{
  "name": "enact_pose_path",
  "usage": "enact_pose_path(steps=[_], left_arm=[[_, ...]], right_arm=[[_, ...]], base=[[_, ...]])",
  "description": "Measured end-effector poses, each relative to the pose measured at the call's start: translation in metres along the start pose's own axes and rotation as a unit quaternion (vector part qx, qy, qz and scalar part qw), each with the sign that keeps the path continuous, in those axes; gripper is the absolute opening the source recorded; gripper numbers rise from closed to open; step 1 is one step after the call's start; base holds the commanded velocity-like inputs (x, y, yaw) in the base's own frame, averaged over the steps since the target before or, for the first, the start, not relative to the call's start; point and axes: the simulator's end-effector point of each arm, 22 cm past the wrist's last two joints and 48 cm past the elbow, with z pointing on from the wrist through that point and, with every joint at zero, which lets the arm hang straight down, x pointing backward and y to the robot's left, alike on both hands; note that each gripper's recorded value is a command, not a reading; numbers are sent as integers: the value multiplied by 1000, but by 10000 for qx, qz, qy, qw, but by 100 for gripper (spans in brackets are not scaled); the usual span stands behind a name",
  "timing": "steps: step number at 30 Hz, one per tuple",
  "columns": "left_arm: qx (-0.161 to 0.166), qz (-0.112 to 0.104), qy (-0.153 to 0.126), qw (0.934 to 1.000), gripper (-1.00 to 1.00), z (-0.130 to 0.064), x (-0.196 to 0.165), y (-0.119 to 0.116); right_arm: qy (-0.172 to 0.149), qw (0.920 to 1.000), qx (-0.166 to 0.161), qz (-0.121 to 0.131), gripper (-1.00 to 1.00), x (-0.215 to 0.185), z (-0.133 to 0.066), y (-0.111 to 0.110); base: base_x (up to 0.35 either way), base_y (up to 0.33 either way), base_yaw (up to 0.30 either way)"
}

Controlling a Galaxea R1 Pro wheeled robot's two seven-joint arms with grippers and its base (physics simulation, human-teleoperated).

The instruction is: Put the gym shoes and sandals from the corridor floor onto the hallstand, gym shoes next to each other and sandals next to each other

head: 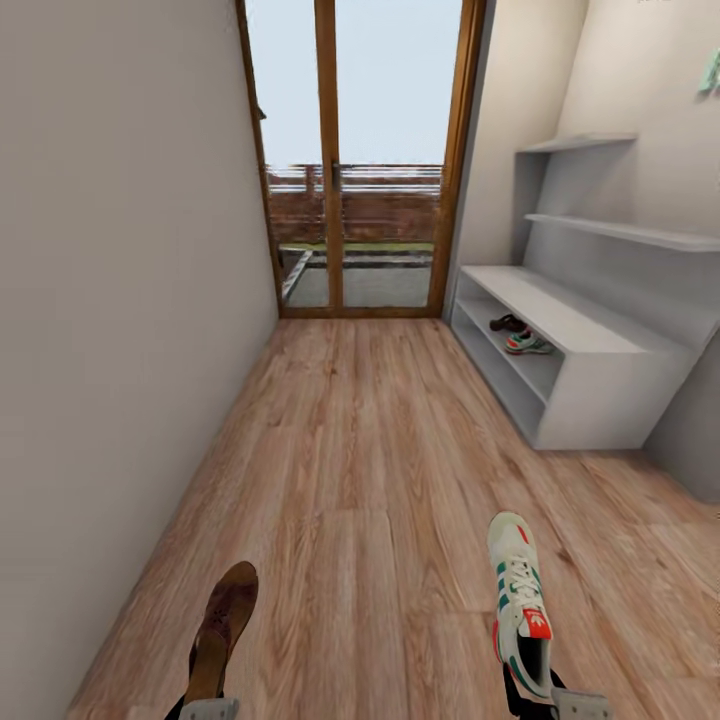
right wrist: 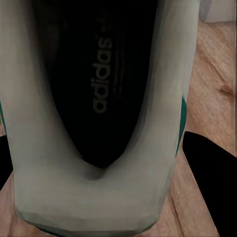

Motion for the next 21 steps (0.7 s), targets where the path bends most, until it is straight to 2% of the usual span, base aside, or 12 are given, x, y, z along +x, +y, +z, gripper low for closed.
enact_pose_path(steps=[21], left_arm=[[-4, -4, 0, 10000, -100, 0, 0, 0]], right_arm=[[0, 10000, -17, -1, -100, 0, 0, 2]], base=[[337, 0, -12]])
